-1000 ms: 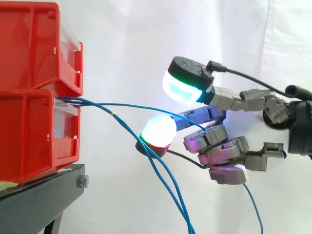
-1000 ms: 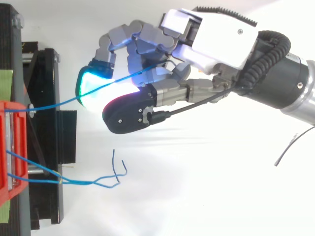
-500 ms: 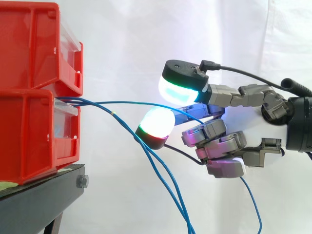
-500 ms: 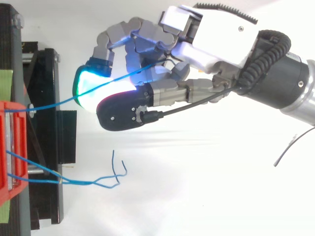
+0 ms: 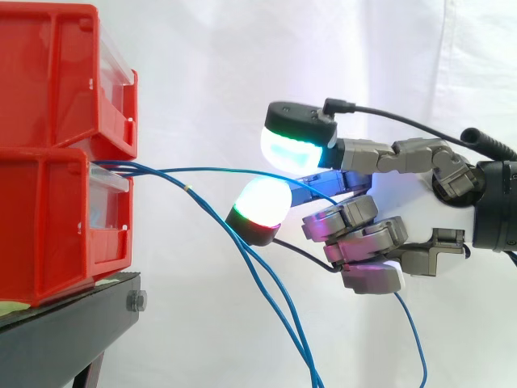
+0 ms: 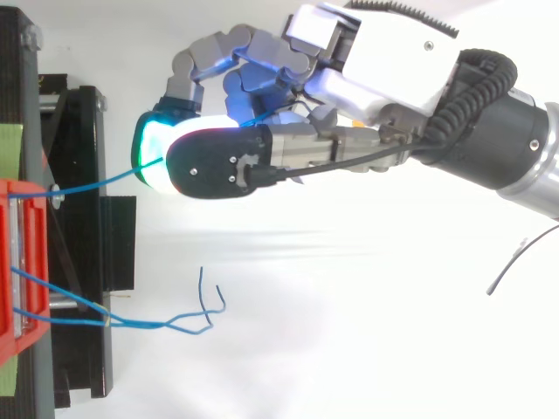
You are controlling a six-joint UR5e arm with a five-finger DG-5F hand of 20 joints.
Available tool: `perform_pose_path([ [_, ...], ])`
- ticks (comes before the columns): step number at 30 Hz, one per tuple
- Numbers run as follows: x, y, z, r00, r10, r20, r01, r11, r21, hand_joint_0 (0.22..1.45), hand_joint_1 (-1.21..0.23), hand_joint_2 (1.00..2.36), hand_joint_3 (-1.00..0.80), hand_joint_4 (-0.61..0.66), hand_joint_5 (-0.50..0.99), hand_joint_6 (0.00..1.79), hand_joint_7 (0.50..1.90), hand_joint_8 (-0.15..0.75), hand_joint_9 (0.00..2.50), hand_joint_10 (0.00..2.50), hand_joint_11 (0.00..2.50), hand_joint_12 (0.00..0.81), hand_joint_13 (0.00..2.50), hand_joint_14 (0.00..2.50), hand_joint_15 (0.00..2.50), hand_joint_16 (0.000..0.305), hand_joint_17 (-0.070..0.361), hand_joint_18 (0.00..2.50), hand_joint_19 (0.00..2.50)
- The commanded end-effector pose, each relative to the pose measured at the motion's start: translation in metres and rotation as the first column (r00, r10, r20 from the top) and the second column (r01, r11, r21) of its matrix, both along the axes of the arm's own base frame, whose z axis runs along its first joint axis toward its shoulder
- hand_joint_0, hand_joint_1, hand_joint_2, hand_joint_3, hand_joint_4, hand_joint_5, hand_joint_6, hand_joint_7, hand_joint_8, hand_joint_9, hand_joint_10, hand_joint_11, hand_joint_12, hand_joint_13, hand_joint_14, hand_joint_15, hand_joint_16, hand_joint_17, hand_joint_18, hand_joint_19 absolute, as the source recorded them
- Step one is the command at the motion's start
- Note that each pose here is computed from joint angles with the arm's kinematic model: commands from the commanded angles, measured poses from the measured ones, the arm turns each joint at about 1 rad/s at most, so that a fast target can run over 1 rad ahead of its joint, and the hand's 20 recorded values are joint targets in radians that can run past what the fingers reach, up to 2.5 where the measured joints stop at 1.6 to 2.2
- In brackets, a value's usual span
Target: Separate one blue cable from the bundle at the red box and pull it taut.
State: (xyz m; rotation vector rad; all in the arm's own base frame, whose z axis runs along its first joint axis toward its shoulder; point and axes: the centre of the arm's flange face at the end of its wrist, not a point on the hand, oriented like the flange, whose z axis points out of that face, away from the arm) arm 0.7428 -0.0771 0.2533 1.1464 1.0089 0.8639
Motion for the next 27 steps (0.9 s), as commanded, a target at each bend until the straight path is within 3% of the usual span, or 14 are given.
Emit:
perform_pose_path([
  [1,0.0003,0.0001,0.0003,1.0,0.0,0.002,0.0,1.0,0.0,0.64,-0.57,1.01,-0.04,0.23,-0.22,0.83,0.96,0.457,0.66,2.5,2.5,0.6,1.6,2.5,1.6,0.072,0.162,1.82,0.8],
  [6,0.0004,0.0001,0.0005,1.0,0.0,0.003,0.0,1.0,-0.002,0.65,-0.67,1.01,0.06,0.23,-0.22,0.85,0.98,0.466,0.7,2.5,2.5,0.595,1.61,2.5,1.61,0.074,0.166,1.84,0.79],
  [17,0.0012,0.0024,0.0011,0.9999,0.004,0.01,-0.004,1.0,0.002,0.67,-0.76,1.02,-0.13,0.17,-0.23,0.86,1.01,0.447,0.66,2.5,2.5,0.597,1.51,2.5,1.67,0.063,0.142,1.69,0.99],
  [27,0.0011,0.005,0.0007,0.9998,0.013,0.017,-0.014,0.9993,0.036,0.63,-0.73,1.02,-0.26,0.17,-0.23,0.86,1.01,0.442,0.67,2.5,2.5,0.592,1.5,2.5,1.64,0.061,0.138,1.68,0.96],
])
